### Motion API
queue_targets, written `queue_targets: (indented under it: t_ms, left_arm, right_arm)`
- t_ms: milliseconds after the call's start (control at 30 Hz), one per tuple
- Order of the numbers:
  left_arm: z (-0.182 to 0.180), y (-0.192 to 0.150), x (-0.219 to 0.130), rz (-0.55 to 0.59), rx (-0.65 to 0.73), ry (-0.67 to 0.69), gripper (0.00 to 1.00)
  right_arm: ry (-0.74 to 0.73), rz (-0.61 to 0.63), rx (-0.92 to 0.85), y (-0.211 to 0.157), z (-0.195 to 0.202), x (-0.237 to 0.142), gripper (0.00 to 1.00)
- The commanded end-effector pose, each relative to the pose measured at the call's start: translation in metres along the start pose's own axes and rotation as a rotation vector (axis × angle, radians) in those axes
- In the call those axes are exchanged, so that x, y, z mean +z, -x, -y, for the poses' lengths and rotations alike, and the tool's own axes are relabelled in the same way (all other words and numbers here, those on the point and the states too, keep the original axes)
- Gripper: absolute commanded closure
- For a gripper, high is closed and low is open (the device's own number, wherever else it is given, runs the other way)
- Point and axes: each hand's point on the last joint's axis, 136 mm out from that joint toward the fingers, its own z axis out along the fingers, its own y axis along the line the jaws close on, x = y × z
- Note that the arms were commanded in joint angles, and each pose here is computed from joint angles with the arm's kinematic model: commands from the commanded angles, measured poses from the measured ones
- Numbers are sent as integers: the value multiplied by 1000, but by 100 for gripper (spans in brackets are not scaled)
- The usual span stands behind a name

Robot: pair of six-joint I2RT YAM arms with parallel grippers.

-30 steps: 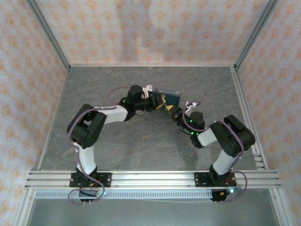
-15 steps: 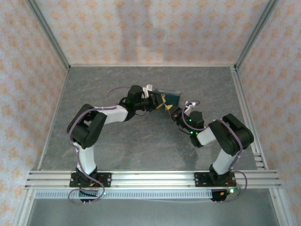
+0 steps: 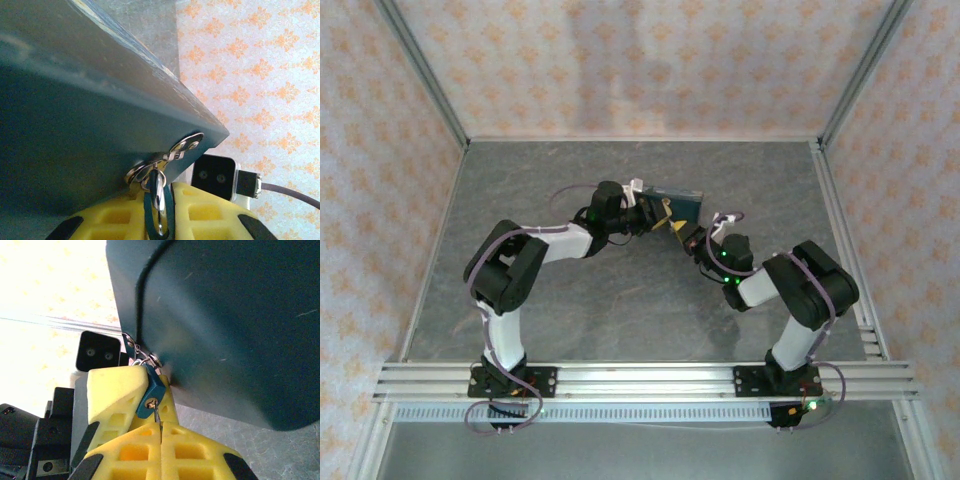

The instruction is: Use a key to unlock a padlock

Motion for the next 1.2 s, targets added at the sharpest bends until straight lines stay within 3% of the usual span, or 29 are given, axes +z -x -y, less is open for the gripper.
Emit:
queue_targets:
  t_ms: [0, 467, 633, 900, 1000, 1167]
  left_arm:
    - [16, -10, 8, -45, 32, -62, 82]
    - [26, -12, 4, -37, 26, -114, 84]
    - [28, -14, 3, -42, 37, -115, 85]
    - [27, -14, 2, -30, 40, -121, 85]
    - [29, -14, 3, -31, 42, -125, 86]
    - [33, -26, 8, -65, 57, -122, 91]
  right_arm:
    - [115, -10, -35, 1, -35, 5, 100]
    - [48, 43, 13, 9, -10, 11, 100]
    - [72, 60, 19, 14, -20, 14, 100]
    - [53, 107, 185, 20, -11, 13, 100]
    - [52, 111, 168, 21, -13, 13, 100]
    - [27, 87, 169, 18, -7, 26, 100]
